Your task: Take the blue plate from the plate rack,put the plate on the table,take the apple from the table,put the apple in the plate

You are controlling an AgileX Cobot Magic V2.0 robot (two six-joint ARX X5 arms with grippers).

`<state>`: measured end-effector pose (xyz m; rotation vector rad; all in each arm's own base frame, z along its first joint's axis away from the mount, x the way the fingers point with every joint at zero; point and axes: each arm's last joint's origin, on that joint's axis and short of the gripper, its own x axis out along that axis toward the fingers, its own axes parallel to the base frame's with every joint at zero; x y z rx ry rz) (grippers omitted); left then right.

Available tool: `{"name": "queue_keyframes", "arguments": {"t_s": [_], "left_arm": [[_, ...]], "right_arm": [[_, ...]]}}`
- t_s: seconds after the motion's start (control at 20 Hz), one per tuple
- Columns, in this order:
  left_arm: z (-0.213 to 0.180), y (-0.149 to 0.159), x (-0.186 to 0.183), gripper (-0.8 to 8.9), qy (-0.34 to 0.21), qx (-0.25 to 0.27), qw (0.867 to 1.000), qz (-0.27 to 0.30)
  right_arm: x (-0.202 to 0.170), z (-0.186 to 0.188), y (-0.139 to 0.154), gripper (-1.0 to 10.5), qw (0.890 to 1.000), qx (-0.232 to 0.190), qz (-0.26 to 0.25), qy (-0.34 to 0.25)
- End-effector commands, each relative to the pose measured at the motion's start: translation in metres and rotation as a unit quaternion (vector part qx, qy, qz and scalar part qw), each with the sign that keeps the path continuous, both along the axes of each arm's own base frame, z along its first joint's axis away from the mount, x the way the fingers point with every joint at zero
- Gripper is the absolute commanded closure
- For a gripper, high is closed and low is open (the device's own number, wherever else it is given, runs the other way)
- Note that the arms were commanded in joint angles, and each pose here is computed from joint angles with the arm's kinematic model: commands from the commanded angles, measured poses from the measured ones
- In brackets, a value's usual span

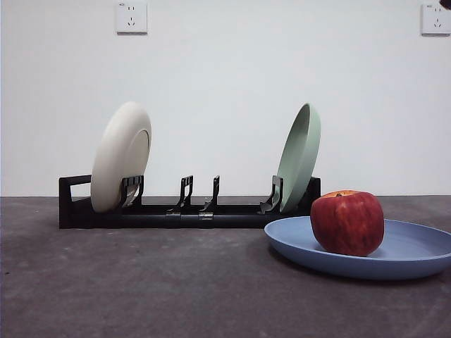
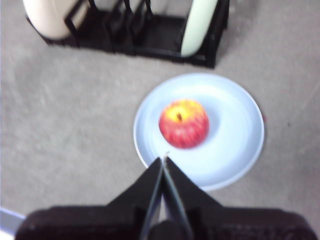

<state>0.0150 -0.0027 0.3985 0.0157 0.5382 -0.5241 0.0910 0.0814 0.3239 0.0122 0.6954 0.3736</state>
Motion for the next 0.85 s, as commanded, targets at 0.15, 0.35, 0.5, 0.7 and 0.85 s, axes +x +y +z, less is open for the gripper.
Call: {"name": "queue_keyframes", "arguments": {"t_s": [0.15,0.35,0.5,0.7,0.85], "left_arm": [[0.000,-0.008,0.015,8.17,-0.005,0.080,0.989,0.128],[-0.016,-0.008,0.036,8.17,-0.062,0.195,0.962,0.181],[-0.051,-0.012,0.062,8.17,-0.150,0.172,0.961,0.154],[-0.119,-0.008,0.090,8.17,-0.255,0.072,0.956,0.123],[-0.164,-0.002,0.096,8.17,-0.254,0.039,0.958,0.127]], "right_arm": [[-0.002,-0.003,-0.002,9.5,1.000,-0.015,-0.004,0.018],[-0.004,-0.005,-0.004,9.5,0.999,-0.027,-0.005,0.029],[-0.005,-0.007,-0.005,9.5,0.999,-0.037,-0.005,0.039],[-0.007,-0.009,-0.007,9.5,0.998,-0.047,-0.005,0.048],[-0.007,-0.010,-0.007,9.5,0.997,-0.050,-0.005,0.052]]}}
